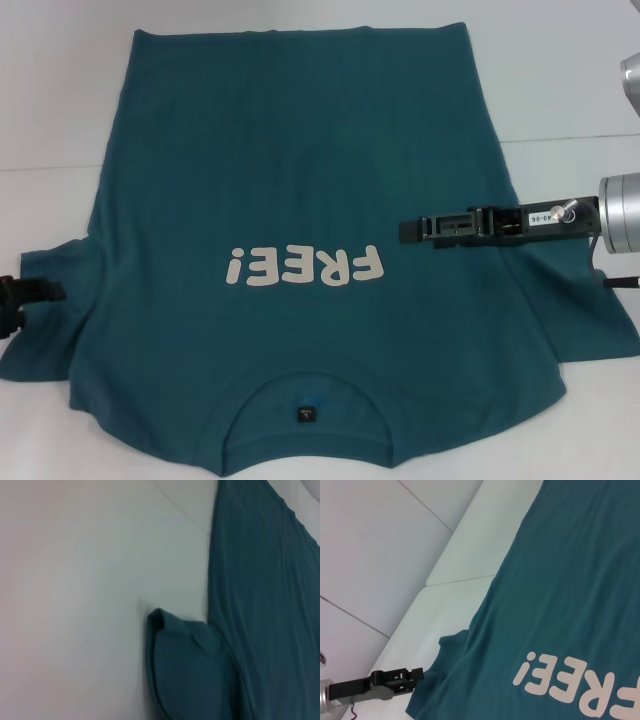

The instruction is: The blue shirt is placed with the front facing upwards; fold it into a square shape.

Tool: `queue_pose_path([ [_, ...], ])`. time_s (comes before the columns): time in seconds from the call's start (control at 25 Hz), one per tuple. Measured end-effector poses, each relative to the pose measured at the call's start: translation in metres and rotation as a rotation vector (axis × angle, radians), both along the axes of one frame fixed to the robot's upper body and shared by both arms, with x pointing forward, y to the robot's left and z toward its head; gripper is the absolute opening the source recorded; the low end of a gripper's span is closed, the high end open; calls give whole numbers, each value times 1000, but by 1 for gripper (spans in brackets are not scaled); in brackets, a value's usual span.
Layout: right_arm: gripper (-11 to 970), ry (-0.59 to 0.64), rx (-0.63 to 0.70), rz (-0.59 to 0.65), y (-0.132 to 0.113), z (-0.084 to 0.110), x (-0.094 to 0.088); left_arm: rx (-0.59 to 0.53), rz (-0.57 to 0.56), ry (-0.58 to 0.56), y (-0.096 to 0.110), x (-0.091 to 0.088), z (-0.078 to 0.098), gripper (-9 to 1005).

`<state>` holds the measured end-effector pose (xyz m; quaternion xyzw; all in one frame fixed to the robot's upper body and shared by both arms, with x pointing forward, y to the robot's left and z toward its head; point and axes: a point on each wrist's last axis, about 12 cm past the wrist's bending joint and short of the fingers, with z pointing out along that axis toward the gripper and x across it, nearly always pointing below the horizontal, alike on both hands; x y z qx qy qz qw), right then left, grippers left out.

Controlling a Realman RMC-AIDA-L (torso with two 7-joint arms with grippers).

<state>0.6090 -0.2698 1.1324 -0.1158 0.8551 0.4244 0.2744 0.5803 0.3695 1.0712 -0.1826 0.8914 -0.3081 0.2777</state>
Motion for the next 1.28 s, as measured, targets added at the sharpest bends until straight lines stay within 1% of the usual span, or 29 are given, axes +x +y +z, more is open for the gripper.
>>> queue_pose_path([
  [0.32, 924, 3, -1, -4, -2, -1, -1, 18, 16, 5, -3, 5, -5, 523],
  [0.56, 924, 4, -3, -7, -4, -1, -2, -26, -41, -2, -9, 8, 5, 499],
  [0.76, 924, 4, -3, -7, -4, -2, -2, -37, -58, -5, -10, 10, 10, 251],
  [1.04, 924, 5, -3, -9, -5, -2, -2, -20, -77, -11, -10, 9, 10, 52],
  [1.28, 924, 7, -2, -11, -5, -2, -2, -31, -56, -32, -2, 6, 12, 25],
])
